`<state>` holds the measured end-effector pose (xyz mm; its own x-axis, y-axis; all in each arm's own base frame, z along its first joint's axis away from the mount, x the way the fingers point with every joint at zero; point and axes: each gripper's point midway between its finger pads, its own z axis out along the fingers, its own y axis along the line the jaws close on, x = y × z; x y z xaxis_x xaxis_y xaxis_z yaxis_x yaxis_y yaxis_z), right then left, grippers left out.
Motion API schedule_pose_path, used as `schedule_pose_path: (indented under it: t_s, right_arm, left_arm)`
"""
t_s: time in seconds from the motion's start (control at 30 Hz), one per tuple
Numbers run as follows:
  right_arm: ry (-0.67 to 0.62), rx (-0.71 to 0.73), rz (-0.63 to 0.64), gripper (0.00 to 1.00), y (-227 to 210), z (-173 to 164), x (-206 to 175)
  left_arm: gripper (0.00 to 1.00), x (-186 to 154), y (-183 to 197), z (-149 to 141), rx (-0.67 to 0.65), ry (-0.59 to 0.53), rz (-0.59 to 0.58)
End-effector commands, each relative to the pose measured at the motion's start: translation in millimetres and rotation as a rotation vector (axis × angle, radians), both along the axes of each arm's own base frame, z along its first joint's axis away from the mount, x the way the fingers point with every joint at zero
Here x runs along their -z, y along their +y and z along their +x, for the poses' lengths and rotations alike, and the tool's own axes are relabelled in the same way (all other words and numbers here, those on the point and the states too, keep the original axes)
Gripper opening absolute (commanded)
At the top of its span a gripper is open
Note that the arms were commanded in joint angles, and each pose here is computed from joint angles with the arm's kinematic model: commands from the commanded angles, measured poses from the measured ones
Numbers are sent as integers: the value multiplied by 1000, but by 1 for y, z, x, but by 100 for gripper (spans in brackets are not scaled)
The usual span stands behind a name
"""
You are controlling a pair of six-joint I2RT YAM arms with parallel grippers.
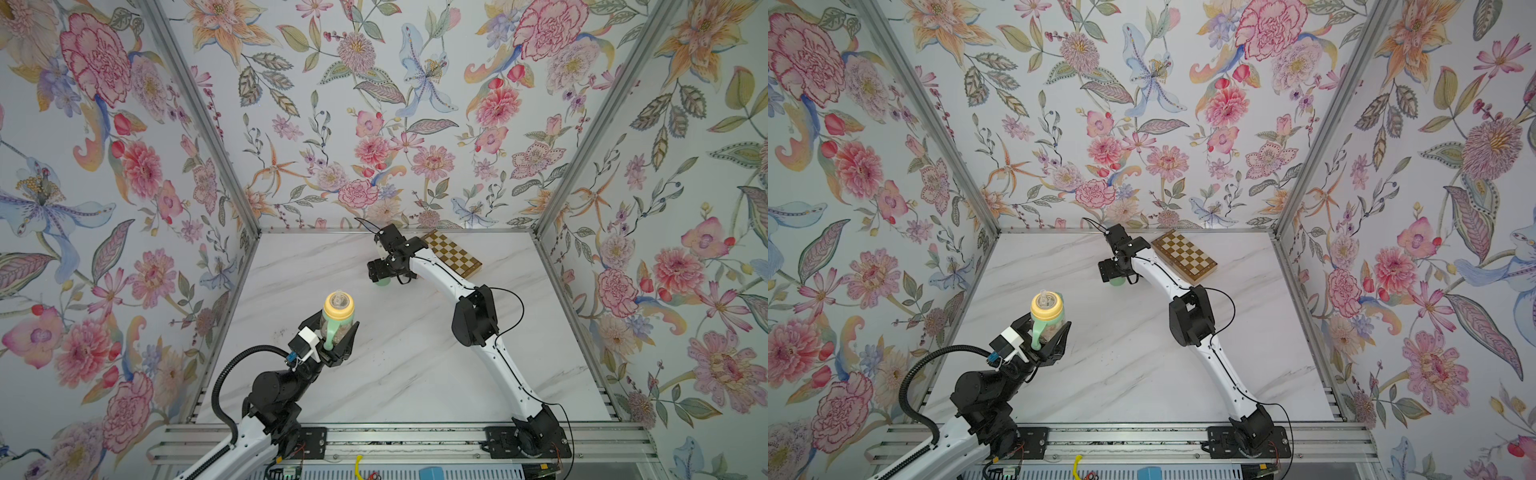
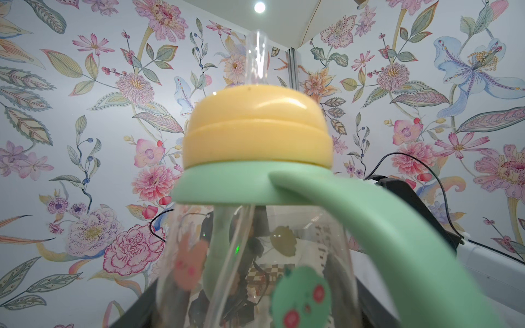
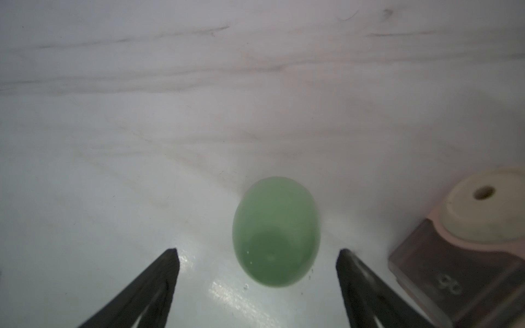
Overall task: Assemble the baby bottles
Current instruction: Pick up the lid from the center of the board.
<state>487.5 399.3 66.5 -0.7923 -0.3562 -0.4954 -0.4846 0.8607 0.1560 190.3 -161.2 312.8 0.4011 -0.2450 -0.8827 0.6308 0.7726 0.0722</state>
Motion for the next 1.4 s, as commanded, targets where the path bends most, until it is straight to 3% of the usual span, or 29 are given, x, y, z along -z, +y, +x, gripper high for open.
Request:
schedule_pose_path:
  t_s: [0.0, 0.3, 0.83, 1.1, 1.37]
  right_arm:
    - [-63, -1, -8, 86, 6, 10, 2]
    - [-50, 2, -57, 79, 5, 10, 34]
    - [-65, 9, -91, 61, 0, 14, 46]
    - [-72, 24, -146, 54, -16, -1, 25]
    - [-123, 11, -150, 54, -40, -50, -34]
  left_arm:
    - [1, -11, 5, -2, -12, -20, -29]
    - [1, -10, 6, -1, -18, -10, -26]
    - [1, -8, 6, 0, -21, 2, -19]
    - [0, -7, 6, 0, -22, 1, -22]
    - [0, -3, -2, 7, -12, -9, -24]
